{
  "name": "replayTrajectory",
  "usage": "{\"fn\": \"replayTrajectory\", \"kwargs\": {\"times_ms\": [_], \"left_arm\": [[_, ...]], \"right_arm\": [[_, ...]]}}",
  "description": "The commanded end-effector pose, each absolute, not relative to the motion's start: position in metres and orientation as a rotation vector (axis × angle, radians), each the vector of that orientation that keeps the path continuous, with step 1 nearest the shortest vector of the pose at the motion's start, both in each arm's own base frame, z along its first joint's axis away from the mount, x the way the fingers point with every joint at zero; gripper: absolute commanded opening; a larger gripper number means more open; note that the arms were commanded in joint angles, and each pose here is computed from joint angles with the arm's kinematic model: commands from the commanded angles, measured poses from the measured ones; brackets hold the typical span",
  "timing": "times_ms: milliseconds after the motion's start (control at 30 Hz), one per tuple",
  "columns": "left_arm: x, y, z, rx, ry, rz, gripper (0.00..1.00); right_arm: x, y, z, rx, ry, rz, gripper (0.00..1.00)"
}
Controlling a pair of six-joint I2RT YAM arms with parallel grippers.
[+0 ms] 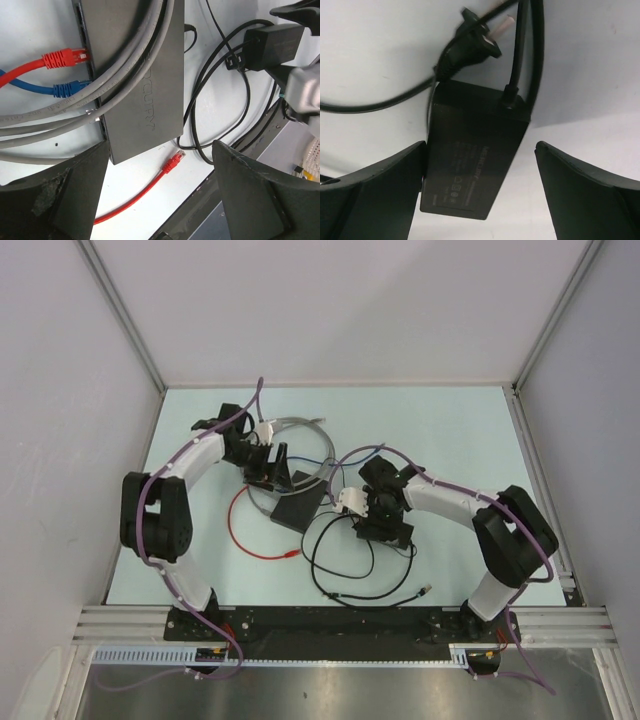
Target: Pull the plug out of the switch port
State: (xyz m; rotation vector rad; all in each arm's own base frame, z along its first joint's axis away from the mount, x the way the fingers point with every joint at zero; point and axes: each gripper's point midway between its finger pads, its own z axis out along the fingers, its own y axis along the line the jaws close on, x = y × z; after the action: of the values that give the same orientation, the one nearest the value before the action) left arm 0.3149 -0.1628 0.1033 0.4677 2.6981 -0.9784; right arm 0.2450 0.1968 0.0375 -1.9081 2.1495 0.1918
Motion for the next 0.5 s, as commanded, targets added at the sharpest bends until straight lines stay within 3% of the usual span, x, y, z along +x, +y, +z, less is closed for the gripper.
{"fn": "replayTrajectory", "kwargs": {"times_ms": [0,167,467], "left_arm": [[0.326,-0.166,0.132,0.447,2.580,-0.997,0.88],[0.332,-0.165,0.136,0.443,2.544,-0.972,0.88],[0.345,-0.165,0.147,0.458,2.495,-0.941,0.88]], "right_arm": [[0.285,0.175,0.037,-1.852,2.136,-0.111,0.92],[0.318,0.157,0.039,-1.794,2.114,-0.295,0.86],[0.381,0.101,0.036,-1.781,2.045,-0.460,0.87]]}}
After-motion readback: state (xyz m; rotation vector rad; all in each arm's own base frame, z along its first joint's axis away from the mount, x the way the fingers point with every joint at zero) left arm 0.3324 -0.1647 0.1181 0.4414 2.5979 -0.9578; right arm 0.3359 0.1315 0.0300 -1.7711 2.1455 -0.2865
